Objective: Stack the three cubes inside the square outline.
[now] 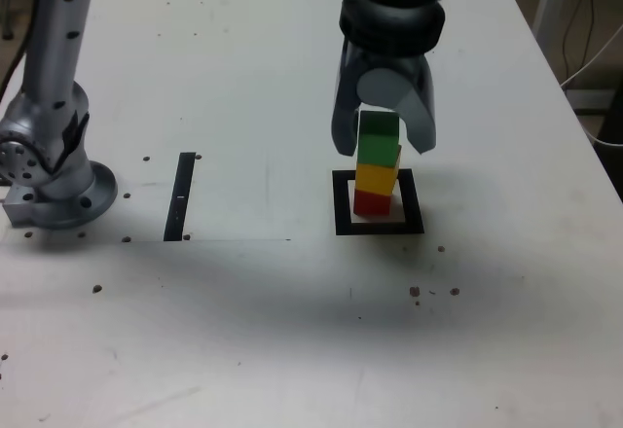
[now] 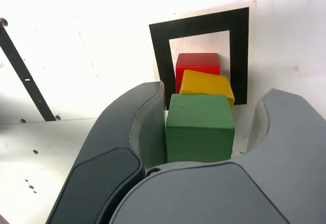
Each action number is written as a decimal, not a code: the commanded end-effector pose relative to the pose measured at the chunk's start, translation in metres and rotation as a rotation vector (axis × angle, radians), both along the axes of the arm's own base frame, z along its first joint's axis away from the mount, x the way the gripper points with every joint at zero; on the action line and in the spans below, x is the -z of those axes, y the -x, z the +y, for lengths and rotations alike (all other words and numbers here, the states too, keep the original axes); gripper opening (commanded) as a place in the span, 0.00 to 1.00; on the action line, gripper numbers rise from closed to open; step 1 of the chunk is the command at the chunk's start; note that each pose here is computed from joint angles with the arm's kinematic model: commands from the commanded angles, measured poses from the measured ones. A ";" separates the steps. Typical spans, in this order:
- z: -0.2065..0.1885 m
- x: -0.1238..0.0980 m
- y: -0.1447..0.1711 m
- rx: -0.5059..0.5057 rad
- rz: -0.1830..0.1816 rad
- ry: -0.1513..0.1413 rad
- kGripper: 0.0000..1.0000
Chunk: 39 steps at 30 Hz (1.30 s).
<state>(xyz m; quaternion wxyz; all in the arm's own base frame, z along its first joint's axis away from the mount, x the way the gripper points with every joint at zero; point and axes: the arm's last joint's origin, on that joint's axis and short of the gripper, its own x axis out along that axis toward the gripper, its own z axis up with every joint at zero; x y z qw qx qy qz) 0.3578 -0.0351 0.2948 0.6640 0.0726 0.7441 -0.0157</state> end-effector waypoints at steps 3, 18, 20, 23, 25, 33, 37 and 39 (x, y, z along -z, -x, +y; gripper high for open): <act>0.002 -0.010 0.009 -0.002 -0.023 -0.013 0.99; 0.009 -0.056 0.070 -0.009 -0.119 -0.013 0.99; 0.010 -0.059 0.081 -0.009 -0.123 -0.013 1.00; 0.012 -0.063 0.096 -0.009 -0.129 -0.013 1.00; 0.013 -0.065 0.107 -0.009 -0.130 -0.013 1.00; 0.029 -0.054 0.137 -0.028 -0.075 -0.012 1.00; 0.035 -0.042 0.146 -0.020 -0.023 -0.001 1.00; 0.036 -0.035 0.151 -0.017 0.001 0.004 1.00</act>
